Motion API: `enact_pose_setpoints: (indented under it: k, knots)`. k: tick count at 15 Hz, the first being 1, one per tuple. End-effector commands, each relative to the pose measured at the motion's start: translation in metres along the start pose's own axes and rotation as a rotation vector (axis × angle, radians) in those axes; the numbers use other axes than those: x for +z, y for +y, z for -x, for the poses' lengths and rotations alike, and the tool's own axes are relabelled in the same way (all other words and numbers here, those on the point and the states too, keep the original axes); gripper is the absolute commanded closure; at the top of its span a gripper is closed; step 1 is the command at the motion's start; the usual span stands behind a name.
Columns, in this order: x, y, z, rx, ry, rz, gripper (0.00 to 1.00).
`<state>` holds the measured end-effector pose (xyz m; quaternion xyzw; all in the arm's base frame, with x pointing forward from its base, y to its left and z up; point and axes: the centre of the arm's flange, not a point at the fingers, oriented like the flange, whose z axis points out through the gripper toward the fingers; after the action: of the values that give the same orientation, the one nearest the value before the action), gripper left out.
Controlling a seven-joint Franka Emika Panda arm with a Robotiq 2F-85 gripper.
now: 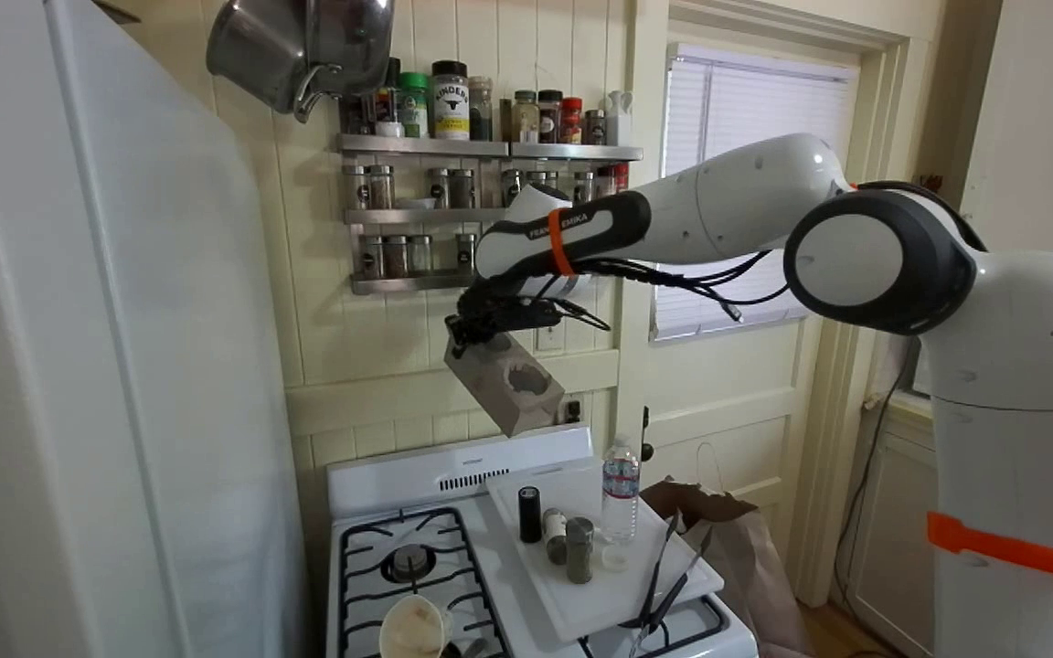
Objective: Put the water bottle on the white tray then move the brown box to the left side of the stovetop.
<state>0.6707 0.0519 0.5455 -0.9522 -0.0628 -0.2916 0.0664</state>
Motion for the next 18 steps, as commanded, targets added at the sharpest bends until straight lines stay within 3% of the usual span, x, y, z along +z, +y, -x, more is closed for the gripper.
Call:
enact_pose_setpoints:
  k: [1, 4, 5, 6, 11, 18]
  knots:
    - [0.0, -0.011, 0.0, -0.019, 0.0, -0.047, 0.94]
    - [0.0, -0.024, 0.001, -0.05, -0.004, -0.098, 0.94]
    - [0.0, -0.022, 0.001, -0.05, -0.004, -0.099, 0.98]
    - [0.003, -0.017, 0.004, -0.125, 0.037, -0.143, 0.98]
    - [0.027, -0.037, -0.005, -0.411, 0.035, -0.233, 0.98]
    - [0.055, -0.063, 0.008, -0.639, 0.079, -0.49, 0.98]
